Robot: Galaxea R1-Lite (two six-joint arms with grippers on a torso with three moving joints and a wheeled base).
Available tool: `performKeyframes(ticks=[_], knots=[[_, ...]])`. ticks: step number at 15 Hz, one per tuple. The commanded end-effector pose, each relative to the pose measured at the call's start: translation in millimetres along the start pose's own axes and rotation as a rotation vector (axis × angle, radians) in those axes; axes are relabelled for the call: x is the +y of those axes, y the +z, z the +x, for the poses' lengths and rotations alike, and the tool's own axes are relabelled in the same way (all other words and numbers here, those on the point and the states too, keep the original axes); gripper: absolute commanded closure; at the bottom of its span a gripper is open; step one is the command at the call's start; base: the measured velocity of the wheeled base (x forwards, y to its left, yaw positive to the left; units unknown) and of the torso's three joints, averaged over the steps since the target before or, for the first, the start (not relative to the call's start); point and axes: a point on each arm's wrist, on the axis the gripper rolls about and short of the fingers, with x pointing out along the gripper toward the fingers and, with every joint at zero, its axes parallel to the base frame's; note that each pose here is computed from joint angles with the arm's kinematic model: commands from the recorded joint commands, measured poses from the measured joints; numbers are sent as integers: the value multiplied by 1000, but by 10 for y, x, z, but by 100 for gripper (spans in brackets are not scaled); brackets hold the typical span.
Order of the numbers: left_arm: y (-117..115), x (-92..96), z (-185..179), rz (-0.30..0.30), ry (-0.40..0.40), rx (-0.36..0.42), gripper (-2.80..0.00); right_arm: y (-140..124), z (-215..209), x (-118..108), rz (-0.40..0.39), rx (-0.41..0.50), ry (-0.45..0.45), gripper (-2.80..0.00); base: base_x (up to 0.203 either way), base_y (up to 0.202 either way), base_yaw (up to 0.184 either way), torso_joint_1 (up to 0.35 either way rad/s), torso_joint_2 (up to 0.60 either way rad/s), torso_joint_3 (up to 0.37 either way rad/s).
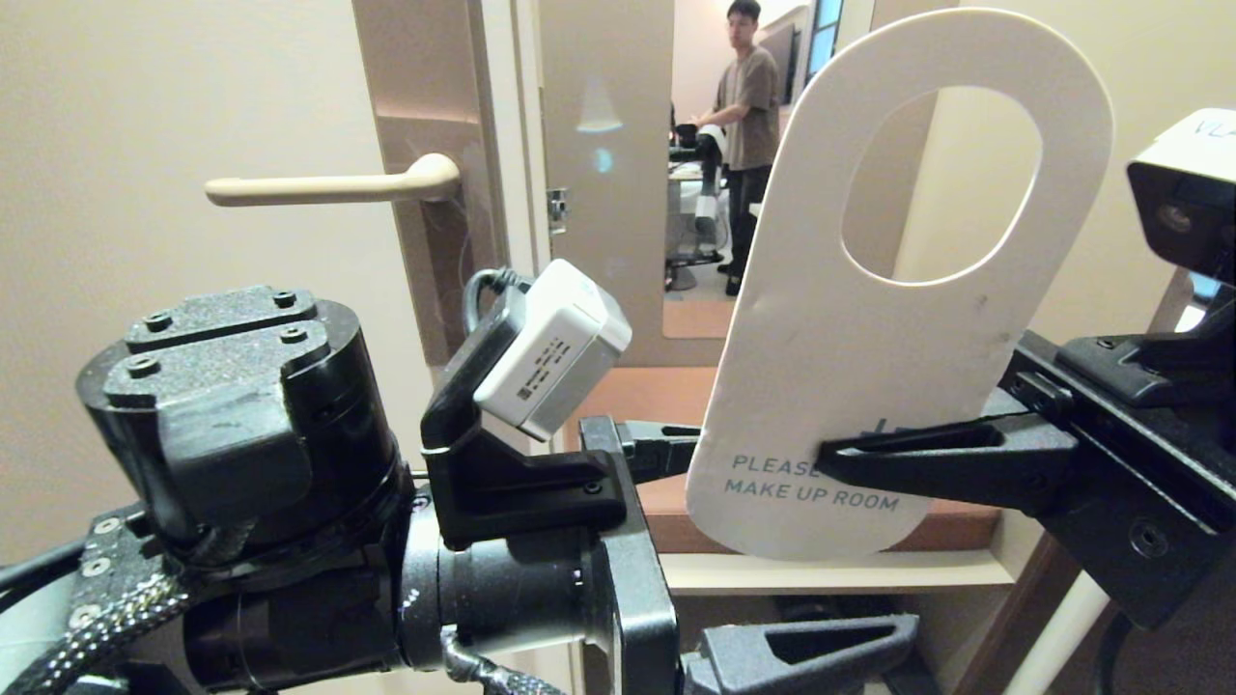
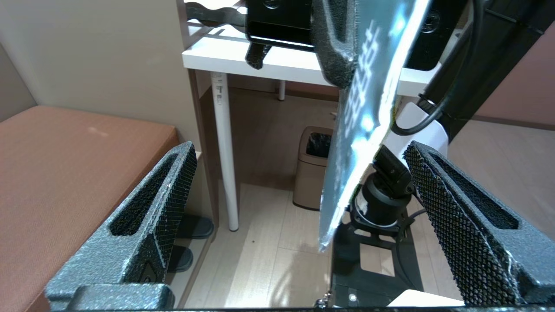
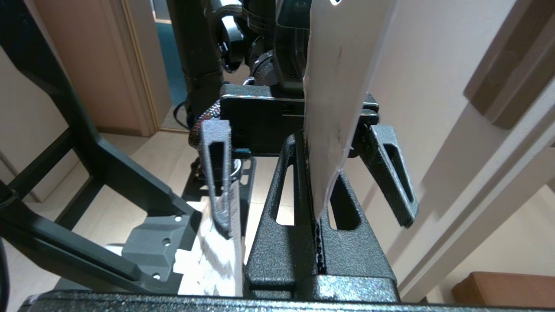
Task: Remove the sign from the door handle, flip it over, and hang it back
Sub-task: Hand it to the other hand
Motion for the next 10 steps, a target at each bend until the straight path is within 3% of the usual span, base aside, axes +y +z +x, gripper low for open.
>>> performKeyframes(ticks=[1, 10], knots=[[5, -15, 1, 1, -8, -4, -280, 2, -5, 35, -4, -3, 12, 0, 0, 0, 0, 0, 0, 0], [8, -33, 4, 2, -14, -5, -280, -32, 40, 108, 1, 3, 44, 0, 0, 0, 0, 0, 0, 0]])
